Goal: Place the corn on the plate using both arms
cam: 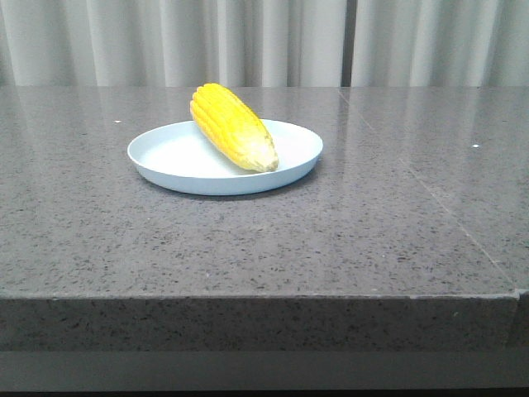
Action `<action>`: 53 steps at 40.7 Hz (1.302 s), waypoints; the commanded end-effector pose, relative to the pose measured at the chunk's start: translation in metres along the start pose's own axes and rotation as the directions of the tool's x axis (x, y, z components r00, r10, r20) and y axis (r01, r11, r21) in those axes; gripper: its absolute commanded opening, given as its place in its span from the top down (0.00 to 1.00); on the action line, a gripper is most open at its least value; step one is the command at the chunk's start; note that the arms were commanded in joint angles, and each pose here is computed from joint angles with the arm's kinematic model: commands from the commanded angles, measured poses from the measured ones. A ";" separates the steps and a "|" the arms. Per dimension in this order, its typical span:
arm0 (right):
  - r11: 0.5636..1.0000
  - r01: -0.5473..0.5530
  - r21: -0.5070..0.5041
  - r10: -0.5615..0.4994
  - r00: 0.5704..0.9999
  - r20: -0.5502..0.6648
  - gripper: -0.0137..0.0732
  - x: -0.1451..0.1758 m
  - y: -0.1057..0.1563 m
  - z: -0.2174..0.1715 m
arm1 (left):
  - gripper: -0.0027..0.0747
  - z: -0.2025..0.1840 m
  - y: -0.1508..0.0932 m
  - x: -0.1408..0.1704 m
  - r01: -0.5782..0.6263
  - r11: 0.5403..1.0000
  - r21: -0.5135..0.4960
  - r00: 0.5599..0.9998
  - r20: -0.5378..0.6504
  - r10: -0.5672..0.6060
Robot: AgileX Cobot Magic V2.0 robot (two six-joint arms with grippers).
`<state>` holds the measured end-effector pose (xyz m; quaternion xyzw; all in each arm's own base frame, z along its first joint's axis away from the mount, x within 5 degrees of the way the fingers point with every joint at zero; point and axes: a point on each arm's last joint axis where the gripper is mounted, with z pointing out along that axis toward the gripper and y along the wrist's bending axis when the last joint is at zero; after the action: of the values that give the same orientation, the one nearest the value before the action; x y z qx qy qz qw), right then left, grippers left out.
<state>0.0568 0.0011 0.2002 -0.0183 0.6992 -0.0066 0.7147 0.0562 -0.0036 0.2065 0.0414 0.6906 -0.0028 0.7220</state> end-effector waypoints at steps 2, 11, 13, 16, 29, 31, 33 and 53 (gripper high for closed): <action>0.999 -0.028 0.018 0.024 0.984 0.174 0.92 -0.021 -0.002 -0.004 | 0.99 -0.001 0.000 -0.001 0.010 1.000 -0.006 0.997 0.077 -0.010; 0.995 -0.100 0.006 0.096 0.969 0.229 0.92 -0.026 -0.003 -0.005 | 0.99 -0.001 0.000 -0.001 0.010 1.000 -0.006 0.997 0.077 -0.010; 0.995 -0.096 0.006 0.092 0.971 0.221 0.92 -0.025 -0.002 -0.004 | 0.99 -0.001 0.000 -0.001 0.010 1.000 -0.006 0.997 0.077 -0.010; 0.996 -0.089 0.007 0.085 0.973 0.215 0.92 -0.024 -0.002 -0.004 | 0.99 -0.001 0.000 -0.001 0.010 1.000 -0.006 0.997 0.077 -0.010; 0.996 -0.089 0.007 0.085 0.973 0.215 0.92 -0.024 -0.002 -0.004 | 0.99 -0.001 0.000 -0.001 0.010 1.000 -0.006 0.997 0.077 -0.010; 0.996 -0.089 0.007 0.085 0.973 0.215 0.92 -0.024 -0.002 -0.004 | 0.99 -0.001 0.000 -0.001 0.010 1.000 -0.006 0.997 0.077 -0.010; 0.996 -0.089 0.007 0.085 0.973 0.214 0.92 -0.024 -0.002 -0.004 | 0.99 -0.001 0.000 -0.001 0.010 1.000 -0.006 0.997 0.077 -0.010; 0.996 -0.089 0.007 0.085 0.973 0.214 0.92 -0.024 -0.002 -0.004 | 0.99 -0.001 0.000 -0.001 0.010 1.000 -0.006 0.997 0.077 -0.010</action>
<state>0.0562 0.0004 0.2089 0.0188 0.6632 0.0278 0.7477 0.0562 -0.0036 0.2065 0.0414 0.6906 -0.0028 0.7220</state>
